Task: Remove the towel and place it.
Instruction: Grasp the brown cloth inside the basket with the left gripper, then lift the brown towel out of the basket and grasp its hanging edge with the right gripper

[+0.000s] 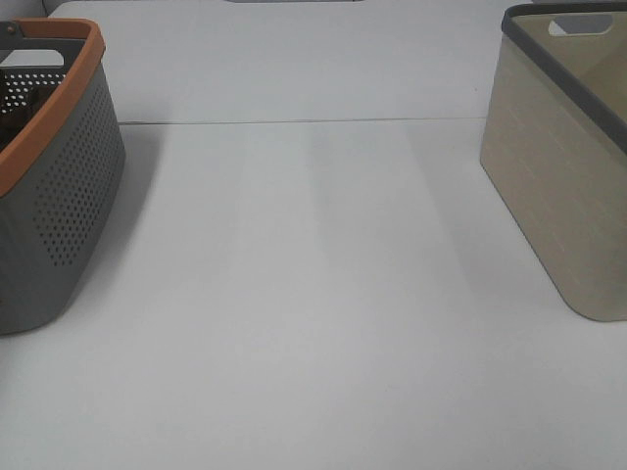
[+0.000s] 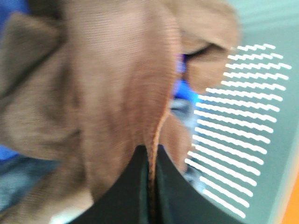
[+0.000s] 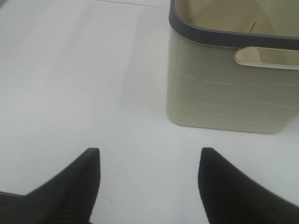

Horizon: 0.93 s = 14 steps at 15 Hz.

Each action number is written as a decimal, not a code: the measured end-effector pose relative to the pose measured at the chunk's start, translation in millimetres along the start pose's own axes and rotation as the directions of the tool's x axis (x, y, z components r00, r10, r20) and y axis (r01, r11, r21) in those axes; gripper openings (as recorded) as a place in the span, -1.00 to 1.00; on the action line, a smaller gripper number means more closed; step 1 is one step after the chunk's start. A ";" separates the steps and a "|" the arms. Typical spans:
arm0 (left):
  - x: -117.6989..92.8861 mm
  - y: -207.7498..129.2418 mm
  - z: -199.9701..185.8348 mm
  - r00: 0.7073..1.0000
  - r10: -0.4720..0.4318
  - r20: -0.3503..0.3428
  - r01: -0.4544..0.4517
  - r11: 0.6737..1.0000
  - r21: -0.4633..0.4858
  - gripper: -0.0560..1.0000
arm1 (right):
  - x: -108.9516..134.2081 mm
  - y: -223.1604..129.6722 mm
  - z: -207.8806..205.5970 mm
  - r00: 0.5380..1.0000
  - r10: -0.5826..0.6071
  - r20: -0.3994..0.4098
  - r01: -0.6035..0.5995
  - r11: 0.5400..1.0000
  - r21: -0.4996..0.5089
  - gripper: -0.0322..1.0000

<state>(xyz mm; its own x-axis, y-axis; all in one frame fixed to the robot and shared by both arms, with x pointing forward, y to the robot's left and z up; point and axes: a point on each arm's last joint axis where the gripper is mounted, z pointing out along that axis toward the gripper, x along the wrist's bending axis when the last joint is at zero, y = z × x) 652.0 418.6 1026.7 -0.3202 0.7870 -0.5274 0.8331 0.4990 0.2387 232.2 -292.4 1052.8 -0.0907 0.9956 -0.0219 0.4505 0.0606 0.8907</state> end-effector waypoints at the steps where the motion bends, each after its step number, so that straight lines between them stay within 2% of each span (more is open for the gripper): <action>1: -19.4 9.8 -20.3 0.997 0.053 0.064 -0.052 0.998 -0.018 -0.89 | 0.0 0.0 0.0 1.000 0.000 0.000 0.000 1.000 0.000 0.22; 4: -55.8 26.5 -63.0 0.976 0.138 0.168 -0.114 0.983 -0.147 -0.89 | 0.0 0.0 0.0 1.000 0.000 0.000 0.000 1.000 0.000 0.22; 6: -85.0 28.9 -101.0 0.946 0.209 0.249 -0.142 0.955 -0.260 -0.89 | 0.0 0.0 0.0 1.000 0.000 0.000 0.000 1.000 0.000 0.22; 9: -128.7 23.3 -147.1 0.854 0.307 0.420 -0.143 0.915 -0.378 -0.89 | 0.0 0.0 0.0 1.000 0.000 0.000 0.000 1.000 0.000 0.22; 11: -158.7 15.1 -160.8 0.793 0.382 0.475 -0.177 0.889 -0.422 -0.89 | 0.0 0.0 0.0 1.000 0.000 0.000 0.000 1.000 0.000 0.22; 12: -167.3 12.5 -163.1 0.778 0.403 0.481 -0.187 0.881 -0.435 -0.89 | 0.0 0.0 0.0 1.000 0.000 0.000 0.000 1.000 0.000 0.22; 14: -200.9 2.3 -168.1 0.722 0.469 0.508 -0.203 0.846 -0.493 -0.89 | 0.0 0.0 0.0 1.000 0.000 0.000 0.000 1.000 0.000 0.22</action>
<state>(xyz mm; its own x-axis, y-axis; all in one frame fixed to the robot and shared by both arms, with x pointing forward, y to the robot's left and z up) 642.4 322.7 1270.3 0.3887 0.6186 -0.6828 0.5470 0.4414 0.7113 232.2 -292.4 1052.8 -0.0907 0.9956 -0.0219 0.4505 0.0606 0.8907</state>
